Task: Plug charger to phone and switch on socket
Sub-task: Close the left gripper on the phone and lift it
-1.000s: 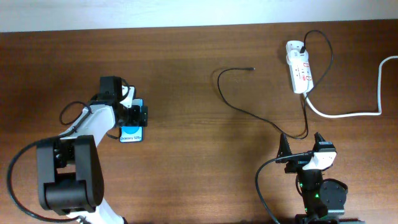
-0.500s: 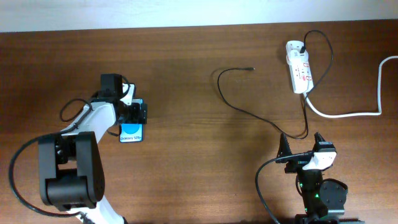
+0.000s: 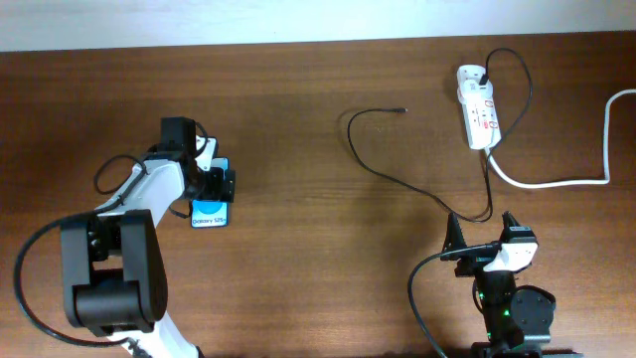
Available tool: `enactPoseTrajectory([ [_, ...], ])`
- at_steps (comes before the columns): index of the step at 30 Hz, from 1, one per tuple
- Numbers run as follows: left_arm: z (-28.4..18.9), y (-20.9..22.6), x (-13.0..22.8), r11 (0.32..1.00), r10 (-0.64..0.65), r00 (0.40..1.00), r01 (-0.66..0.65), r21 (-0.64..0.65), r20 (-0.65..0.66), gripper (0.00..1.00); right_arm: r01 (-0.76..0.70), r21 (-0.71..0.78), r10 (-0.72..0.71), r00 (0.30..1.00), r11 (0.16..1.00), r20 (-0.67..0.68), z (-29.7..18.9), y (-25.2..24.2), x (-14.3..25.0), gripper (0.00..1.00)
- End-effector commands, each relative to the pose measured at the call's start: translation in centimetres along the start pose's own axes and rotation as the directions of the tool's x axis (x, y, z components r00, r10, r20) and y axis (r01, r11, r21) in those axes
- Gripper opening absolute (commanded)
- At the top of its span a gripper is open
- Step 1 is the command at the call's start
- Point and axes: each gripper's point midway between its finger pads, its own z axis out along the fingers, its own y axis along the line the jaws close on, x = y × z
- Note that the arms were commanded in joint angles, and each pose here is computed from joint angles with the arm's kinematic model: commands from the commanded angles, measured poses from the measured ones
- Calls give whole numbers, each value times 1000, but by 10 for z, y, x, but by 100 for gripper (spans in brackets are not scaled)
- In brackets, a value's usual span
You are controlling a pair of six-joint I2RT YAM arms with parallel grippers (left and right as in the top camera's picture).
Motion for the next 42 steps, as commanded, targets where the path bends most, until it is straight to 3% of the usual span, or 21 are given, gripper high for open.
enactPoseTrajectory([
  [1, 32, -18, 58, 996, -18, 982, 36, 87, -190, 99, -4, 4, 4, 1000, 1000, -5, 0, 0, 3, 98],
  [4, 32, -18, 57, 996, -18, 982, 35, 87, -187, 98, -4, 4, 4, 1000, 1000, -5, 0, 0, 3, 98],
  [6, 33, -18, 57, 996, -19, 982, 36, 87, -186, 88, -4, 4, 4, 1000, 1000, -5, 0, 0, 3, 98],
  [11, 32, -19, 57, 995, -26, 982, 44, 94, -186, 74, -4, 4, 4, 1000, 1000, -5, 0, 0, 3, 98],
  [18, 32, -26, 54, 989, -26, 984, 51, 136, -175, 67, -4, 4, 4, 1000, 1000, -5, 0, 0, 3, 98],
  [42, -4, -38, 23, 958, -176, 959, 218, 185, -223, 57, -4, 4, 4, 1000, 1000, -5, 0, 0, 3, 98],
])
